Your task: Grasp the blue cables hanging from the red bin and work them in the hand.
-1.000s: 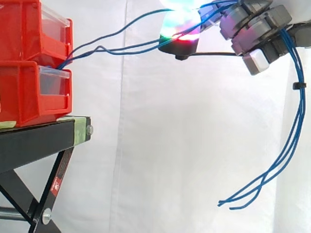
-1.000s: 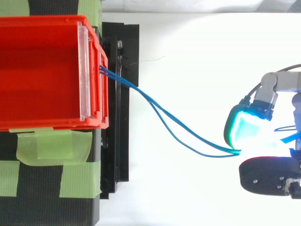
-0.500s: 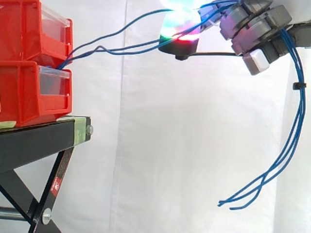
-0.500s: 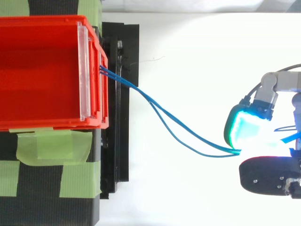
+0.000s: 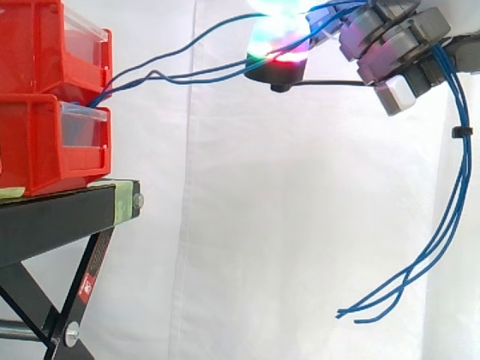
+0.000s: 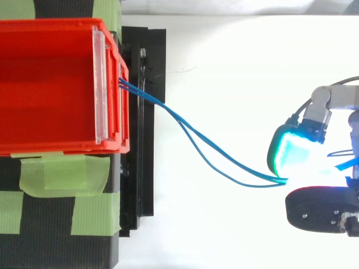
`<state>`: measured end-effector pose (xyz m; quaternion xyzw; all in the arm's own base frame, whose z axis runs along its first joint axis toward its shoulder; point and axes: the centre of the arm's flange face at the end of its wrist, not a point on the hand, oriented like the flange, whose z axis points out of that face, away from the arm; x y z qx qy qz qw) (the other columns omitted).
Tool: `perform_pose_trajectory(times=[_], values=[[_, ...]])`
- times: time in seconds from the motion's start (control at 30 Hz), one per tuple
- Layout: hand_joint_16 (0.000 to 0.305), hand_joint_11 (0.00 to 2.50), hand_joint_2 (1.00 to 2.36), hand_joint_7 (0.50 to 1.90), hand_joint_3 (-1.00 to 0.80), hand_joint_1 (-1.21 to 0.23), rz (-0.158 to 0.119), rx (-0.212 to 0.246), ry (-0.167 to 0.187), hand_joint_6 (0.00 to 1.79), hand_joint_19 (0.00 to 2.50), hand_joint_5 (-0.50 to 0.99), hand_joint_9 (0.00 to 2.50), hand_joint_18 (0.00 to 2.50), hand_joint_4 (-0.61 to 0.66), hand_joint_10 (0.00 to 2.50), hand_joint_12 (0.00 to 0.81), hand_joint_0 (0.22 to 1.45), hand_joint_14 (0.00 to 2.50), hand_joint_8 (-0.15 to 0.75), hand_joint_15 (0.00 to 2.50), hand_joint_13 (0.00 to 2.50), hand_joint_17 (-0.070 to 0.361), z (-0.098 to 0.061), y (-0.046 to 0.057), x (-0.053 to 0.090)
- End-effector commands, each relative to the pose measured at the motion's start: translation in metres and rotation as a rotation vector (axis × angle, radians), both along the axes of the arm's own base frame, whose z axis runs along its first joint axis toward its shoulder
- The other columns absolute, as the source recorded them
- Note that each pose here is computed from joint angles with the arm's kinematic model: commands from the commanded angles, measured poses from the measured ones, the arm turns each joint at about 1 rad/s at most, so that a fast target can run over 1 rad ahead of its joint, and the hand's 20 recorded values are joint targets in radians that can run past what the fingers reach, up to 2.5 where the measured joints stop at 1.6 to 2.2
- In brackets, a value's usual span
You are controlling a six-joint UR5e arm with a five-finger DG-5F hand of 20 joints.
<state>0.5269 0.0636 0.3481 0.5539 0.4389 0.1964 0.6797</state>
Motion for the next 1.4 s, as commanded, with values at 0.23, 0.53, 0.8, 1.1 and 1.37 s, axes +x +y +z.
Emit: perform_pose_trajectory(times=[0.23,0.53,0.8,1.1,1.37], values=[[0.058,2.50,1.02,1.42,-0.25,-0.70,0.000,-0.001,0.001,0.50,0.69,0.52,0.89,1.48,0.14,2.50,0.601,0.86,2.50,0.515,2.03,1.09,0.131,-0.0005,0.0001,0.0003],[0.060,2.50,1.02,1.41,-0.24,-0.70,0.000,0.000,0.000,0.51,0.70,0.52,0.89,1.47,0.14,2.50,0.601,0.86,2.50,0.515,2.04,1.09,0.134,0.0002,-0.0001,0.0000],[0.058,2.50,1.02,1.42,-0.24,-0.70,0.000,-0.001,0.002,0.50,0.69,0.52,0.89,1.47,0.14,2.50,0.604,0.86,2.50,0.512,2.03,1.09,0.131,-0.0011,-0.0001,0.0000],[0.060,2.50,1.02,1.42,-0.24,-0.70,0.000,0.000,0.000,0.50,0.69,0.52,0.89,1.48,0.14,2.50,0.600,0.86,2.50,0.515,2.04,1.09,0.134,0.0002,-0.0001,0.0000],[0.058,2.50,1.02,1.43,-0.25,-0.70,0.000,-0.001,0.001,0.50,0.69,0.52,0.89,1.48,0.14,2.50,0.601,0.86,2.50,0.517,2.03,1.09,0.131,-0.0004,-0.0003,-0.0003]])
